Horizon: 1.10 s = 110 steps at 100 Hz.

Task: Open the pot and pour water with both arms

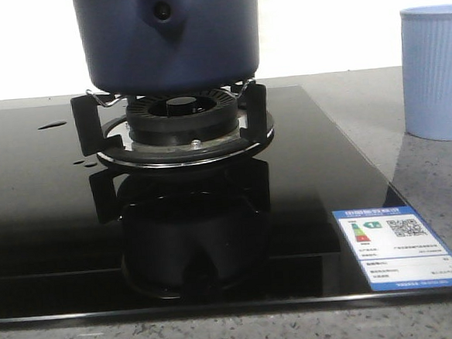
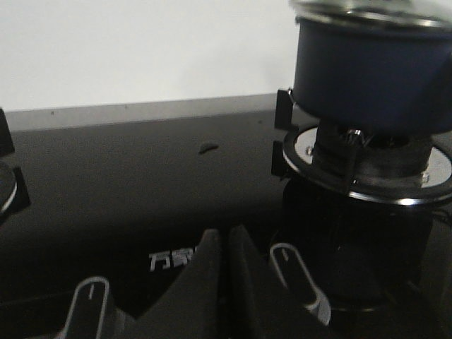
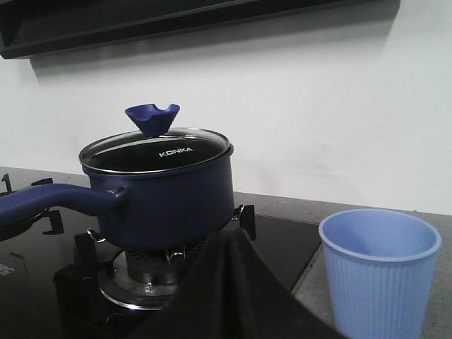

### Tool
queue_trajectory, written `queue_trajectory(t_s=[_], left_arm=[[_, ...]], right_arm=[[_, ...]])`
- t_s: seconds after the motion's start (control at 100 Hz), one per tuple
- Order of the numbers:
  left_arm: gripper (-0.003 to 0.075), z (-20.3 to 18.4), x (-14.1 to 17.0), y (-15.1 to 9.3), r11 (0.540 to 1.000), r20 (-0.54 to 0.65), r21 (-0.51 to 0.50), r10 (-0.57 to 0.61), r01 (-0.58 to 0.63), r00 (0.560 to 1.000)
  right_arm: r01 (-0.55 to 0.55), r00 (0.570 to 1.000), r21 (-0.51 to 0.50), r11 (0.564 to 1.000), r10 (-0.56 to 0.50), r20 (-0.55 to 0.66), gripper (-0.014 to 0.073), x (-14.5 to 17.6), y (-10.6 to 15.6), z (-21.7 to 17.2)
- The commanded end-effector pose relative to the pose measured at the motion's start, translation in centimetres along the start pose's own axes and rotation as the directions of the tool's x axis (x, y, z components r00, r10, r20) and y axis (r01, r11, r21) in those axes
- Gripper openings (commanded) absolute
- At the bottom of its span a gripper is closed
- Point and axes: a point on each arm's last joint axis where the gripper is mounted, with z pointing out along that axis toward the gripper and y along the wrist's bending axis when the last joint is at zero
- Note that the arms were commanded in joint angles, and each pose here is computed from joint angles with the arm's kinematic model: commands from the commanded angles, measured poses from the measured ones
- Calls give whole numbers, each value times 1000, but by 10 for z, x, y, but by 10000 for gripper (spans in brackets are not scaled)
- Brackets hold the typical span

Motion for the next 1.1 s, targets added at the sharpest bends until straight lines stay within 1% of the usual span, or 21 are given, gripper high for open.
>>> queue_trajectory(t_s=[0.0,0.17,0.23,0.39,0.49,0.56,0.66,1.09], left_arm=[[-19,2,-4,2,1000,121,-14,-23,25,992],[-19,4,17,2,999,114,-20,-24,26,993],[-19,3,22,2,999,68,-22,-22,24,997],[-19,-4,32,6,995,-4,-98,-33,33,999],[-19,-8,42,7,986,-87,-155,-79,64,993],[-19,-8,42,9,979,-84,-189,-87,70,993],[-19,-8,42,10,974,-82,-210,-102,83,991],[-19,-8,42,10,974,-81,-211,-102,83,991]], right_arm=[[-12,1000,-2,1000,12,27,-69,-9,1,1],[-12,1000,-2,1000,12,27,-69,-9,1,1],[-12,1000,-2,1000,12,27,-69,-9,1,1],[-12,1000,-2,1000,12,27,-69,-9,1,1],[-12,1000,-2,1000,12,27,-69,-9,1,1],[-12,1000,-2,1000,12,27,-69,-9,0,1],[-12,1000,-2,1000,12,27,-69,-9,0,1],[-12,1000,-2,1000,12,27,-69,-9,0,1]])
